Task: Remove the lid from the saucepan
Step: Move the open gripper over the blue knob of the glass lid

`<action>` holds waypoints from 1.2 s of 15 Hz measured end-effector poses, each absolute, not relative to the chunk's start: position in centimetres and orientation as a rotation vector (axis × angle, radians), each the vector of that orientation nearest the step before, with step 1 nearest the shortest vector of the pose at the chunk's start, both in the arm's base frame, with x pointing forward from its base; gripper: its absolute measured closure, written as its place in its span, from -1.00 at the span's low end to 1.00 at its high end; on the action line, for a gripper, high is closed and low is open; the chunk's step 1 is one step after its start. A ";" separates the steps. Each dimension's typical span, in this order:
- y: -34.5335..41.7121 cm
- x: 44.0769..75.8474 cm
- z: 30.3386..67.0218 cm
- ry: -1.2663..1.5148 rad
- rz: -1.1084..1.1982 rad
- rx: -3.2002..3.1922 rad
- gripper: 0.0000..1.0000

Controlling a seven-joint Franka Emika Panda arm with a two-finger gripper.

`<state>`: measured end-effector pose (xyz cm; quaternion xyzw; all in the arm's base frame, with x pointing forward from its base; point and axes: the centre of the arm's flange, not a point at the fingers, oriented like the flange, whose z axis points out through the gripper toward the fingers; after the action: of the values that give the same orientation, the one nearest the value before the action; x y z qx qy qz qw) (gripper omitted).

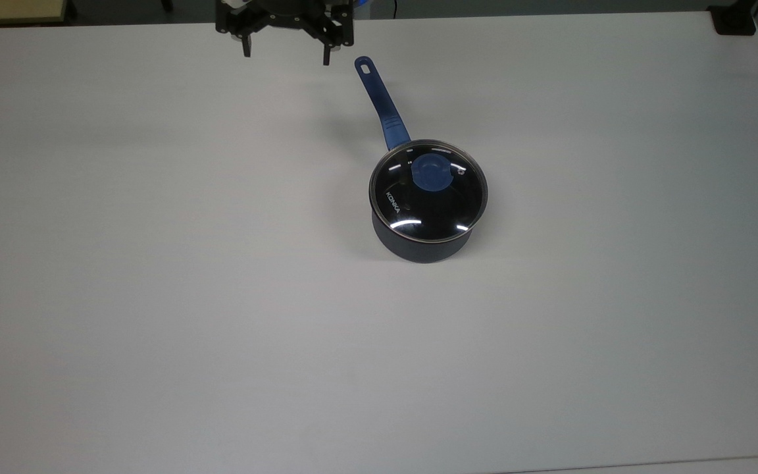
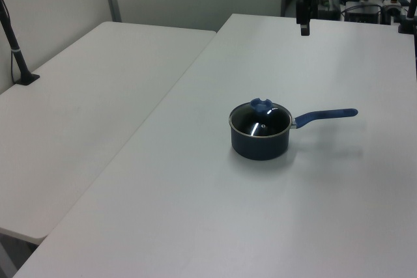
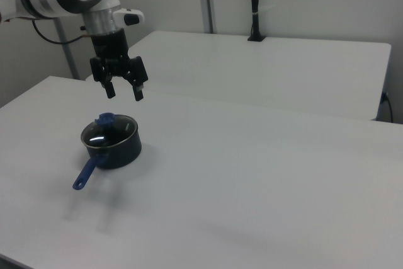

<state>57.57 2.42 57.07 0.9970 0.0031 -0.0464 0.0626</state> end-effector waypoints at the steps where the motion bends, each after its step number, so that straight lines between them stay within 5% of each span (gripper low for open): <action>1: 2.7 57.6 57.1 0.017 -0.139 3.013 -1.00; 11: 5.6 58.1 56.9 0.112 -0.088 3.016 -1.00; 18: 15.5 60.6 50.8 0.332 -0.029 3.064 -1.00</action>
<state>60.55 15.52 50.77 0.9937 0.1078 -0.0093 0.0298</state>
